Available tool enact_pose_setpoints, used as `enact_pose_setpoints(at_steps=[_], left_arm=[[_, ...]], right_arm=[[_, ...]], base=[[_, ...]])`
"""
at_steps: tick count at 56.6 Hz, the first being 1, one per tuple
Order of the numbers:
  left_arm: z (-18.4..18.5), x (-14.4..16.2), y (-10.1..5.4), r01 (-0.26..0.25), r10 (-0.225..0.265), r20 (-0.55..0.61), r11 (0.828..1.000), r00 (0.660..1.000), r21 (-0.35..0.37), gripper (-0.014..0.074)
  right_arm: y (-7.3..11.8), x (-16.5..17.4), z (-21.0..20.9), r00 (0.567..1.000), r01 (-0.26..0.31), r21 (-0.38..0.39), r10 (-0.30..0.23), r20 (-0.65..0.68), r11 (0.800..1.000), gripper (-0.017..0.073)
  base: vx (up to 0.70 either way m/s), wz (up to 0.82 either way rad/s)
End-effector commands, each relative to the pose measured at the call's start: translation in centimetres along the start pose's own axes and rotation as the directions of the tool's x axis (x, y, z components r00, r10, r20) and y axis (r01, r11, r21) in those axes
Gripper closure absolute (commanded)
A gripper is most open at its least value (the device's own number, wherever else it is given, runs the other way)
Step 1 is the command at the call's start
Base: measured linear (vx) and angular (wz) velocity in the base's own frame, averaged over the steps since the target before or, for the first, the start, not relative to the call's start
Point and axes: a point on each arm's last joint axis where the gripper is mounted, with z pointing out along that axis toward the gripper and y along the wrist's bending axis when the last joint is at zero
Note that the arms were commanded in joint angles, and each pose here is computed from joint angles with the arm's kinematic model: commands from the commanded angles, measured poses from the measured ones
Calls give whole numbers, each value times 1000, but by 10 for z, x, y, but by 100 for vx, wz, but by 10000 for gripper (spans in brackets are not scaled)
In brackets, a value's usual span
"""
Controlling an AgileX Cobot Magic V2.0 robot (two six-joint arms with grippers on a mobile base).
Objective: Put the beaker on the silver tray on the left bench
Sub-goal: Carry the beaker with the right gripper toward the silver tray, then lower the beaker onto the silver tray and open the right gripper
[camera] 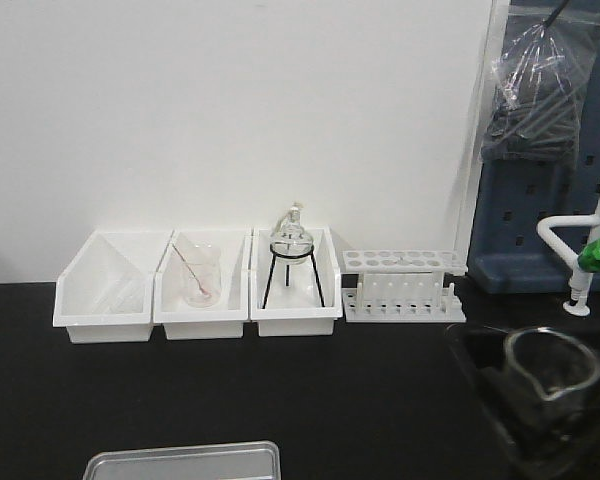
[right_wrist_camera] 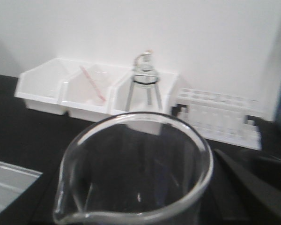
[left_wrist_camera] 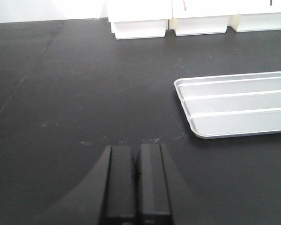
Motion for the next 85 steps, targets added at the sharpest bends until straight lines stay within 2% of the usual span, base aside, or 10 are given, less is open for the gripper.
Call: enact_pose_setpoints(at_steps=[1, 6, 15, 21, 27, 34, 43, 53, 63, 85], left_arm=[[2, 1, -1, 0, 0, 68, 1000, 998, 7, 592], [2, 1, -1, 0, 0, 68, 1000, 998, 7, 592], [2, 1, -1, 0, 0, 68, 1000, 998, 7, 592], [2, 1, -1, 0, 0, 68, 1000, 998, 7, 592], [2, 1, -1, 0, 0, 68, 1000, 998, 7, 592], [2, 1, -1, 0, 0, 68, 1000, 998, 7, 592], [2, 1, -1, 0, 0, 68, 1000, 998, 7, 592], [2, 1, -1, 0, 0, 68, 1000, 998, 7, 592], [2, 1, -1, 0, 0, 68, 1000, 998, 7, 592], [2, 1, -1, 0, 0, 68, 1000, 998, 7, 592]], right_arm=[[18, -6, 28, 993, -13, -238, 40, 112, 971, 564], [28, 8, 61, 990, -36, -388, 86, 112, 921, 564], [43, 41, 125, 983, -125, -548, 177, 41, 827, 564], [74, 64, 168, 989, -133, -618, 144, -32, 775, 564], [106, 77, 206, 991, -128, -651, 122, -54, 748, 564], [124, 91, 238, 986, -159, -657, 151, -68, 737, 564], [131, 97, 260, 990, -129, -660, 135, -42, 740, 564], [130, 108, 271, 1000, -6, -632, 12, 5, 775, 564], [129, 120, 274, 992, 126, -621, -115, 58, 774, 564], [127, 130, 279, 997, 80, -595, -67, 44, 800, 525]], base=[[0, 0], [0, 0], [0, 0], [0, 0], [0, 0], [0, 0], [0, 0], [0, 0], [0, 0], [0, 0]])
